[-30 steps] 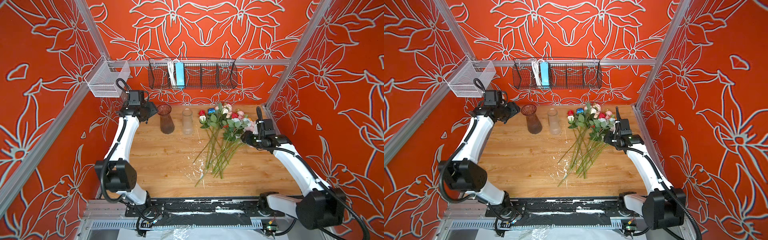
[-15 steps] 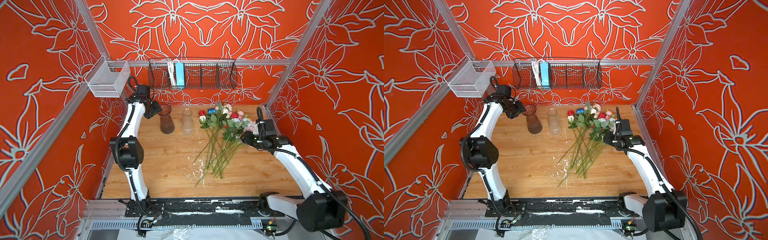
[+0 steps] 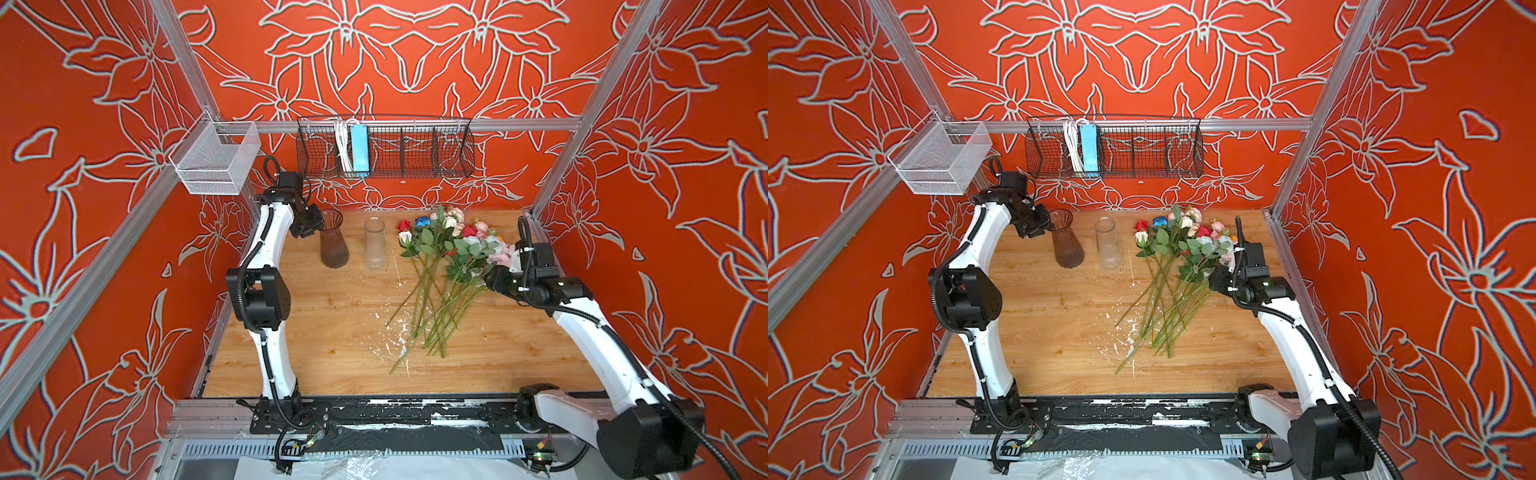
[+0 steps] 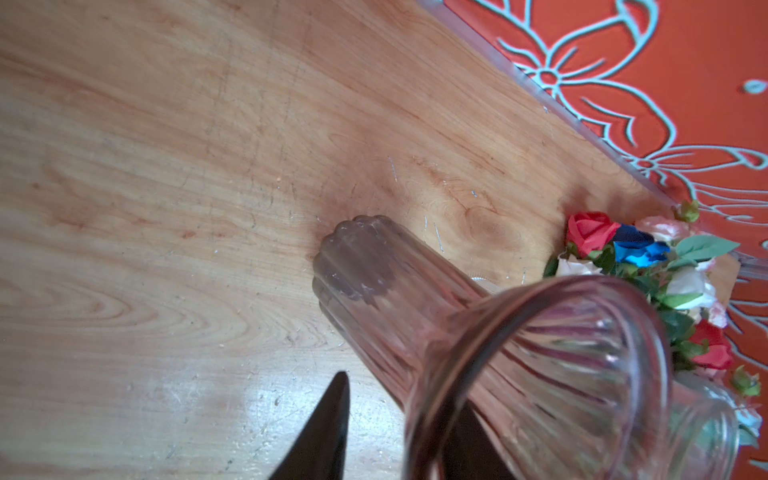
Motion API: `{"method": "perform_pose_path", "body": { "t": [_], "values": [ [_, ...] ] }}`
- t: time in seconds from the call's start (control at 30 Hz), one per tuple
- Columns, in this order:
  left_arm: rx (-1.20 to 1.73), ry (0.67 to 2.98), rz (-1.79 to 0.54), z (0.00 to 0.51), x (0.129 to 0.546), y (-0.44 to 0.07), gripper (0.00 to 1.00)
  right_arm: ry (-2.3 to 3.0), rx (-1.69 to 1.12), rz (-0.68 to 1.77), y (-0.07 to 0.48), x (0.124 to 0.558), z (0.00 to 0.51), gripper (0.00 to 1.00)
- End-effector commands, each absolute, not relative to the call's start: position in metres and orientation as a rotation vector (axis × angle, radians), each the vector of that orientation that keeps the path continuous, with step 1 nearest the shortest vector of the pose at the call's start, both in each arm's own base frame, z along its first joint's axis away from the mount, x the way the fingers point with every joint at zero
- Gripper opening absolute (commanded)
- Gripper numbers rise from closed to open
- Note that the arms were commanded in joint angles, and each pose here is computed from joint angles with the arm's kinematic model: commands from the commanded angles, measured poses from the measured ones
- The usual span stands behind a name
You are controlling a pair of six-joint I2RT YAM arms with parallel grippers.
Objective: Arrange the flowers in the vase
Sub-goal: 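Move the left gripper to the pink vase while the right reaches the flowers, then grasp the pink vase with the left gripper while the right grasps a white rose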
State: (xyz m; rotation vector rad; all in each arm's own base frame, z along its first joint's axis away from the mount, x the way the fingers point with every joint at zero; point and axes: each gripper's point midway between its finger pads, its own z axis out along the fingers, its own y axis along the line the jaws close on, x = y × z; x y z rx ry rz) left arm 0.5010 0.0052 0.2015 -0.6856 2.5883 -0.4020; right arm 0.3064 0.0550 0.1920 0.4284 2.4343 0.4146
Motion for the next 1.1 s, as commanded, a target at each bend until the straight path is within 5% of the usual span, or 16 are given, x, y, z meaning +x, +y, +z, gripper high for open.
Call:
{"method": "perform_pose_path", "body": {
  "t": [0.0,0.3,0.6,1.07],
  "values": [
    [-0.652,2.605,-0.405,0.211,0.487,0.002,0.27,2.436,0.419,0.394,0.053,0.298,0.194,0.52],
    [-0.635,2.631,-0.462,0.215,0.472,-0.006,0.01,2.404,0.414,0.402,0.052,0.291,0.203,0.52],
    [-0.580,2.584,-0.698,0.246,0.422,-0.039,0.00,2.366,0.457,0.475,0.061,0.312,0.197,0.52],
    [-0.361,2.705,-0.750,0.229,0.321,-0.141,0.00,2.483,0.542,0.790,0.124,0.365,0.114,0.53]
  ]
}}
